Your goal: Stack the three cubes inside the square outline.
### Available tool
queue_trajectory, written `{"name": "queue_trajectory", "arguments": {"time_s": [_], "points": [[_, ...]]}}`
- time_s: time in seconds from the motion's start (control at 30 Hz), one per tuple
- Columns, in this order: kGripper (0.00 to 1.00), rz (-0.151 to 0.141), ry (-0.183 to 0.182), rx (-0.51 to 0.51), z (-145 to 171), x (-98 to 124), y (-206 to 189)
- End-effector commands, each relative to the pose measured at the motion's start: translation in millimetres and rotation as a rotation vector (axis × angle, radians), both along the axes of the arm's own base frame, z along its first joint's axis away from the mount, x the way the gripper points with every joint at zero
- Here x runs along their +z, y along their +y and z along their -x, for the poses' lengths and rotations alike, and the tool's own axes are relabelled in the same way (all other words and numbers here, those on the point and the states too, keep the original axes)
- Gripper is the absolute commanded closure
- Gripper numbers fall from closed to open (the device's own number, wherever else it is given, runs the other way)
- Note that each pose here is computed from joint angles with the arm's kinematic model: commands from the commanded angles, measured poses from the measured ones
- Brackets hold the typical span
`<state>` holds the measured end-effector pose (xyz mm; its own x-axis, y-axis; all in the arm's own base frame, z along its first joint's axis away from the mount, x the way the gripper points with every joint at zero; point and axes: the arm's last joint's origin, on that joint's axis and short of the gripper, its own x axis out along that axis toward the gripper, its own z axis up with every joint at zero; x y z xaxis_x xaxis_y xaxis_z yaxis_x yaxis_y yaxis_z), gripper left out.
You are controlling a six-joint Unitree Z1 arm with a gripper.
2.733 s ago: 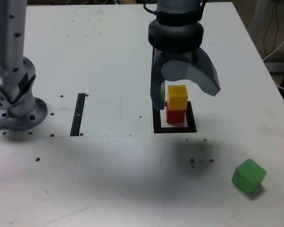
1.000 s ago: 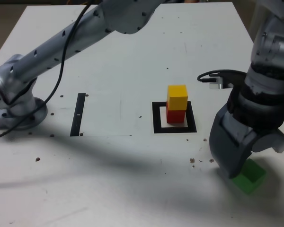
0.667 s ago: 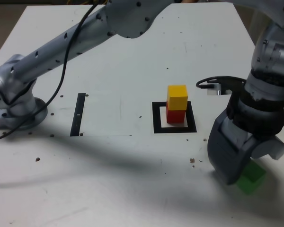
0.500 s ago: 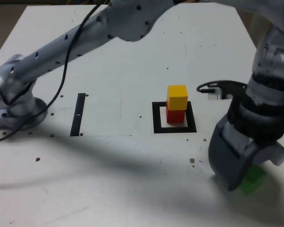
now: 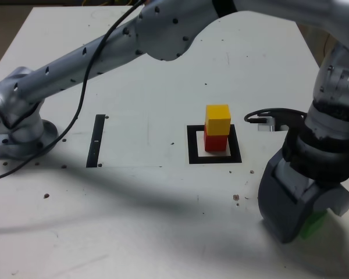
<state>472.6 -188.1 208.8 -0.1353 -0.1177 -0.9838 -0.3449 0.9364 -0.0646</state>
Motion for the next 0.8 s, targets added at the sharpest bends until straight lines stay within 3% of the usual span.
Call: {"name": "queue_trajectory", "arguments": {"time_s": [0.0,0.2,0.43,0.63,0.77], "points": [[0.29,-0.003,0.005,-0.004,-0.5,-3.4,-1.0],[0.46,-0.010,-0.016,-0.021,-1.8,-2.0,-0.7],[0.55,-0.013,-0.032,-0.064,-3.3,-6.2,-0.6],[0.71,-0.008,-0.038,-0.095,-3.1,-6.6,-0.6],[0.77,-0.003,-0.047,-0.128,-2.4,-3.4,-0.3]]}}
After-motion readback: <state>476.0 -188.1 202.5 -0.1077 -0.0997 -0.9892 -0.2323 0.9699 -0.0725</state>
